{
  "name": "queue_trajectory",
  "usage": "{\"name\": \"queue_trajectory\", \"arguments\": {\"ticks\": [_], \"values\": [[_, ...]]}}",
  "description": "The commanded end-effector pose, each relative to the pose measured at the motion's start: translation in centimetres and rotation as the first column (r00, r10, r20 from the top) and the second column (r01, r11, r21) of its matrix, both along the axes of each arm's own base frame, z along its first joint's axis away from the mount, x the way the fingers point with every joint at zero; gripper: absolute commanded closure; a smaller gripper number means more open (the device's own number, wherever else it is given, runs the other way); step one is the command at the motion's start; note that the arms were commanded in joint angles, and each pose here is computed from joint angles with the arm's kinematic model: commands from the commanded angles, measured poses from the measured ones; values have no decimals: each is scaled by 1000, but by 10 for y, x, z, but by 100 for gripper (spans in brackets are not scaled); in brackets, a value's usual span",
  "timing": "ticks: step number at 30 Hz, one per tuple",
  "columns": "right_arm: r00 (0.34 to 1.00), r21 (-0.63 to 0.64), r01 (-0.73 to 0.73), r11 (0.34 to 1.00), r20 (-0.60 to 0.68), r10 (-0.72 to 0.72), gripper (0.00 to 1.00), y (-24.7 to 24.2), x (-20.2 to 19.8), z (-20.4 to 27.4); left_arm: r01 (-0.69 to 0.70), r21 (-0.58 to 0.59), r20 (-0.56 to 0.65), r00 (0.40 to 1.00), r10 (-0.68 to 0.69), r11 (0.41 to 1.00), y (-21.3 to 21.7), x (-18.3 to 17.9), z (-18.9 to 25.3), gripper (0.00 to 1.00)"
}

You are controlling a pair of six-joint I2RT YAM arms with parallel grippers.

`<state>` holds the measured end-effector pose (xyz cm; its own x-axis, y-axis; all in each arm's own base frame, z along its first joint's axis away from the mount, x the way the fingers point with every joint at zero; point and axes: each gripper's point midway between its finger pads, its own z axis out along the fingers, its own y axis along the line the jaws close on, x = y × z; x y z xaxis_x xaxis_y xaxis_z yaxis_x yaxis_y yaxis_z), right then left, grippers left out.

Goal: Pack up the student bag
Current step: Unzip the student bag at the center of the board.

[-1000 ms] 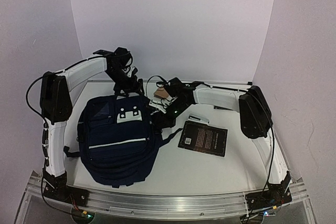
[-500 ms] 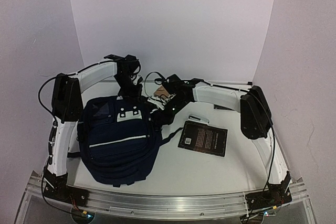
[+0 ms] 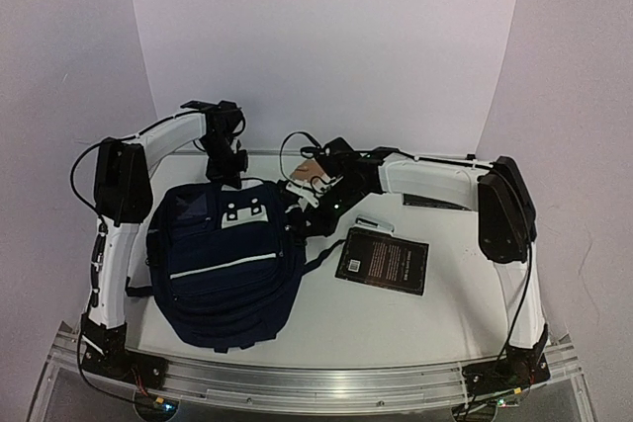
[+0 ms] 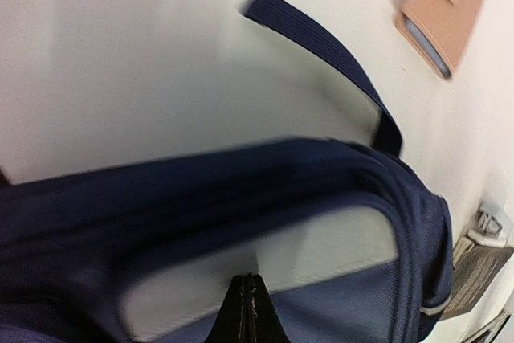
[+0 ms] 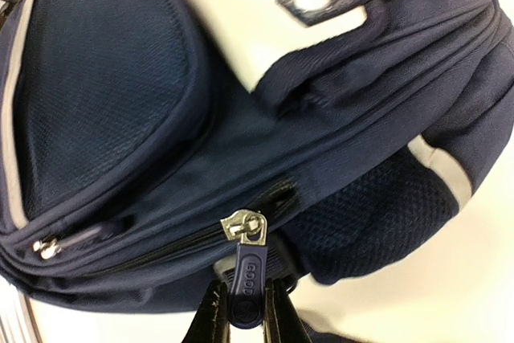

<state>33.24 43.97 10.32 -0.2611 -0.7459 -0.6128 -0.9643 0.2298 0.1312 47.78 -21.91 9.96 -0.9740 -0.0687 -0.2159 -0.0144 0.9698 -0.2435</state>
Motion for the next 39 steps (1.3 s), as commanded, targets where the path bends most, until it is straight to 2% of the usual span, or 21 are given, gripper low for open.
{"name": "queue_trajectory", "arguments": {"ticks": [1, 4, 6, 7, 9, 11, 13, 15, 18, 22, 25, 27, 28, 30, 31, 36, 39], "values": [[1000, 7, 7, 1000, 5, -7, 100, -14, -23, 30, -113, 13, 11, 994, 113, 994, 31, 22, -5, 100], [1000, -13, -5, 1000, -14, 4, 100, -16, -40, 25, -102, -12, 23, 994, 102, 995, 34, 25, -1, 100], [1000, -35, 4, 999, 4, -4, 100, -17, -39, 19, -50, -55, 69, 996, 54, 997, 27, 27, 17, 98], [999, -46, 22, 999, 27, -21, 100, -16, -32, 18, -35, -74, 95, 995, 42, 997, 24, 28, 29, 88], [993, -64, 70, 996, 98, -64, 100, -14, -13, 19, 9, -126, 154, 988, 11, 992, 16, 26, 55, 56], [984, -62, 100, 993, 158, -89, 100, -11, 1, 25, 46, -145, 201, 979, -17, 988, 10, 22, 79, 32], [972, -48, 127, 991, 204, -115, 100, -9, 13, 32, 79, -144, 220, 975, -46, 986, 4, 16, 90, 15], [958, -33, 152, 988, 249, -139, 100, -7, 21, 39, 88, -150, 207, 977, -56, 985, -2, 11, 89, 7], [926, -32, 182, 983, 343, -160, 100, -10, 28, 49, 106, -106, 165, 982, -87, 989, -14, 3, 76, 4], [834, -19, 181, 983, 534, -144, 100, -10, 23, 69, 102, -49, 134, 986, -94, 994, -22, -4, 62, 3], [770, -65, 160, 985, 633, -84, 100, -11, 13, 67, 64, -44, 136, 989, -58, 997, -18, -1, 62, 3], [751, -104, 140, 985, 659, -37, 100, -12, 6, 58, 56, -45, 139, 989, -50, 997, -17, 0, 62, 3], [753, -116, 129, 985, 658, -21, 95, -12, 3, 54, 55, -46, 140, 989, -48, 997, -17, 1, 62, 3], [776, -118, 94, 989, 631, 2, 71, -12, -7, 48, 54, -46, 140, 989, -47, 997, -17, 2, 62, 3], [794, -114, 57, 992, 607, 24, 63, -10, -15, 45, 53, -45, 138, 989, -47, 998, -16, 1, 61, 3], [900, -42, -140, 989, 411, 145, 44, -15, -52, 51, 63, -49, 143, 988, -55, 997, -15, 0, 65, 3], [955, 52, -158, 986, 264, 139, 33, -23, -46, 68, 80, -61, 148, 987, -70, 995, -16, -3, 70, 3]]}}
